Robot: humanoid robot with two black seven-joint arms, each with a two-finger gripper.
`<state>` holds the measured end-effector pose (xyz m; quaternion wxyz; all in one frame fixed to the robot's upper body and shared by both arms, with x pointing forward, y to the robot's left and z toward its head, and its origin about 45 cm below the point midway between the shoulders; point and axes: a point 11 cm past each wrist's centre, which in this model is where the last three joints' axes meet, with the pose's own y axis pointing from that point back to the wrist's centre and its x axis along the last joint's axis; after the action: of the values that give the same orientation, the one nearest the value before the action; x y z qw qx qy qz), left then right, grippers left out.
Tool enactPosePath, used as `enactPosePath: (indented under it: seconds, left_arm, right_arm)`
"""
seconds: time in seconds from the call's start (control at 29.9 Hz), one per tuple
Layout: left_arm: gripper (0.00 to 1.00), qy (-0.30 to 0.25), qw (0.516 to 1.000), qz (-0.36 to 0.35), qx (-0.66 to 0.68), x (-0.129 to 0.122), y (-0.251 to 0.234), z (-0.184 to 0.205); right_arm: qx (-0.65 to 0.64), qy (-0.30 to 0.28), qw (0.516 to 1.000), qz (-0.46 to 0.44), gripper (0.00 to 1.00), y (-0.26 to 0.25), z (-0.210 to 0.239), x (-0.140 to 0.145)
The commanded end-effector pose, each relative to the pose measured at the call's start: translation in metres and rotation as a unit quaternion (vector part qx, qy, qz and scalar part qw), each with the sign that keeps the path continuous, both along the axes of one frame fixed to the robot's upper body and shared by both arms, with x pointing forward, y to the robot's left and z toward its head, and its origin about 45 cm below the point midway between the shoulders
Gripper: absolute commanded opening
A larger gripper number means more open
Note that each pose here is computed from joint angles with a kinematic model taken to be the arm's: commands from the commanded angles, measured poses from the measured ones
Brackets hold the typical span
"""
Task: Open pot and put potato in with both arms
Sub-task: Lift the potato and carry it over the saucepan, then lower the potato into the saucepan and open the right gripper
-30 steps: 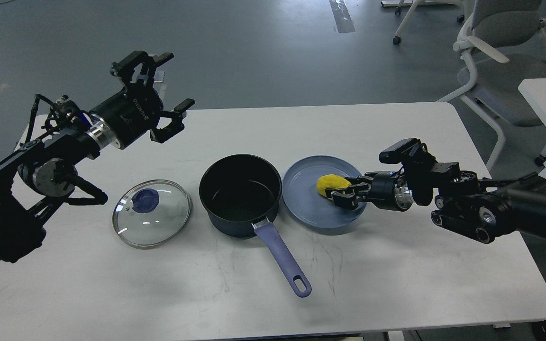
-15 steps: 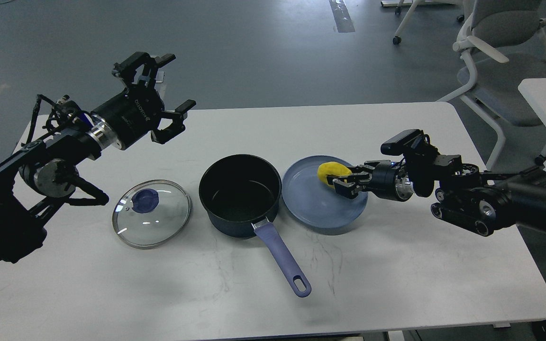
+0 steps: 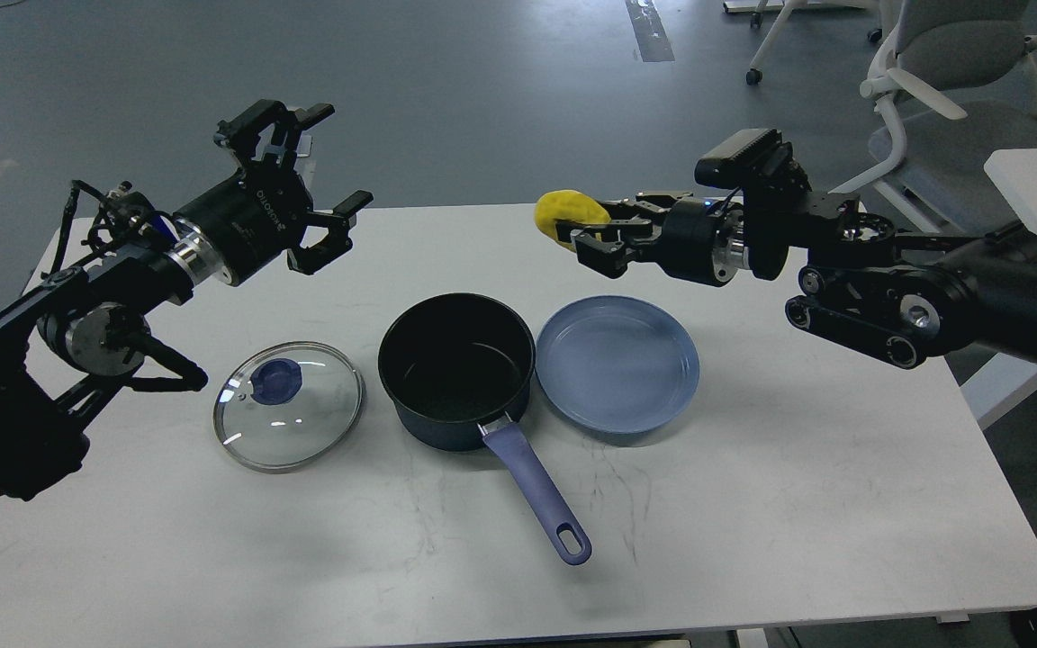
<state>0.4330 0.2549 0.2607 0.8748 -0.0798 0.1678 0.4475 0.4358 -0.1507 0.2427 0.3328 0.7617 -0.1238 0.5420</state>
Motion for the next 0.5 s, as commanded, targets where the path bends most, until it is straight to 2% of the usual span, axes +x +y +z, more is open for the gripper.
enactPosePath:
  seconds: [0.0, 0.2, 0.47]
  left_arm:
    - [0.98, 0.000, 1.000, 0.000, -0.001, 0.000, -0.001, 0.000]
    - [0.98, -0.001, 1.000, -0.001, -0.001, 0.000, -0.001, 0.000]
    - [0.98, 0.000, 1.000, -0.002, -0.002, 0.000, -0.002, 0.000]
  right_arm:
    - [0.010, 0.014, 1.000, 0.027, 0.00, 0.022, -0.007, -0.013]
    - [0.017, 0.038, 0.996, 0.072, 0.00, 0.068, -0.030, -0.036]
    - [0.019, 0.044, 0.995, 0.083, 0.00, 0.081, -0.036, -0.041]
